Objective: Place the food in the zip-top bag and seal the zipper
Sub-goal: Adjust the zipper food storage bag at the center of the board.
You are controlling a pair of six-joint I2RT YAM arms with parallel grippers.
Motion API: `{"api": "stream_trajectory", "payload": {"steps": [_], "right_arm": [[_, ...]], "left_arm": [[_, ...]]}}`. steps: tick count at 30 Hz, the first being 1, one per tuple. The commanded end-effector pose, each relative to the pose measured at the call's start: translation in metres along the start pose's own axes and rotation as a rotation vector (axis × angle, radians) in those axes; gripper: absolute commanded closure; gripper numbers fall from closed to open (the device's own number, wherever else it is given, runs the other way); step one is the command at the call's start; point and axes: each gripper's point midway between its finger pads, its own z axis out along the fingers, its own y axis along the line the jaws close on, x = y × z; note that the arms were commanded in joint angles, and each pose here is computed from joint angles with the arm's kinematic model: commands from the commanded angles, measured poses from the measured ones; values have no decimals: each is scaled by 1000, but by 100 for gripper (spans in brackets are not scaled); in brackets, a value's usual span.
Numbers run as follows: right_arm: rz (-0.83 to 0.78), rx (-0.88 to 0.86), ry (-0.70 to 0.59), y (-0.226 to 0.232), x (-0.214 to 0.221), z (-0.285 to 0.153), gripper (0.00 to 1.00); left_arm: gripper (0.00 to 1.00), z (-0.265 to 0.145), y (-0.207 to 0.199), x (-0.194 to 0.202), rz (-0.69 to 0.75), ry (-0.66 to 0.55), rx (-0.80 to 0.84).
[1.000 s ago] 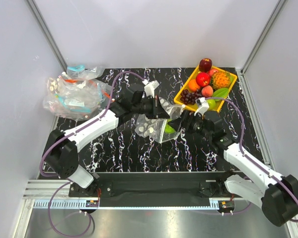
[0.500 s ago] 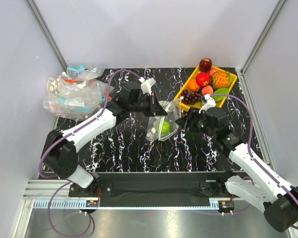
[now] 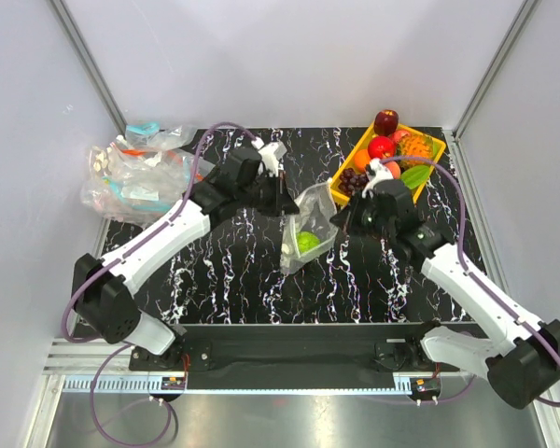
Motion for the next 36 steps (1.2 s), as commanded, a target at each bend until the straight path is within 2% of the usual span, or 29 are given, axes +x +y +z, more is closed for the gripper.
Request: {"api": "stream_trajectory", "payload": {"steps": [1,2,5,8,11,13,16,19,22,24,25,26,33,36], "right_arm": [[-87,-51,-76,44,-43,-18,100],[-118,-77,-91,61,-51,-24,100],[-137,-40,-41,59,-46,-11,100],[-131,-1,33,45,-26,15,100],[-112,-57,43,53,-19,25,99],[-113,-66,27,56,-23,28,92],[-139,-15,30,45,-23,33,70],[-148,27,44,32,-15,40,56],[-151,50,53,23,-8,45,44],[-156,53,49,21,-7,44,42],[-161,73,36,17,-9,43,38],[-166,80,22,16,-12,40,28],[-186,100,-94,15,-46,16,21],[-193,66,-123,22,-59,6,12]], "left_arm": [[100,-49,4,-40,154,-115,-179],[100,-59,17,-40,156,-108,-270],[100,-86,33,-51,190,-157,-411],[100,-99,44,-47,192,-167,-466],[100,-104,51,-43,188,-166,-502],[100,-106,55,-43,188,-170,-520],[100,-101,58,-41,194,-160,-523],[100,-87,63,-37,182,-142,-509],[100,-72,70,-30,163,-133,-497],[100,-64,76,-23,157,-118,-500],[100,-63,77,-24,156,-122,-501],[100,-63,79,-24,156,-120,-509],[100,-64,82,-29,150,-150,-527],[100,-61,82,-31,145,-158,-525]]}}
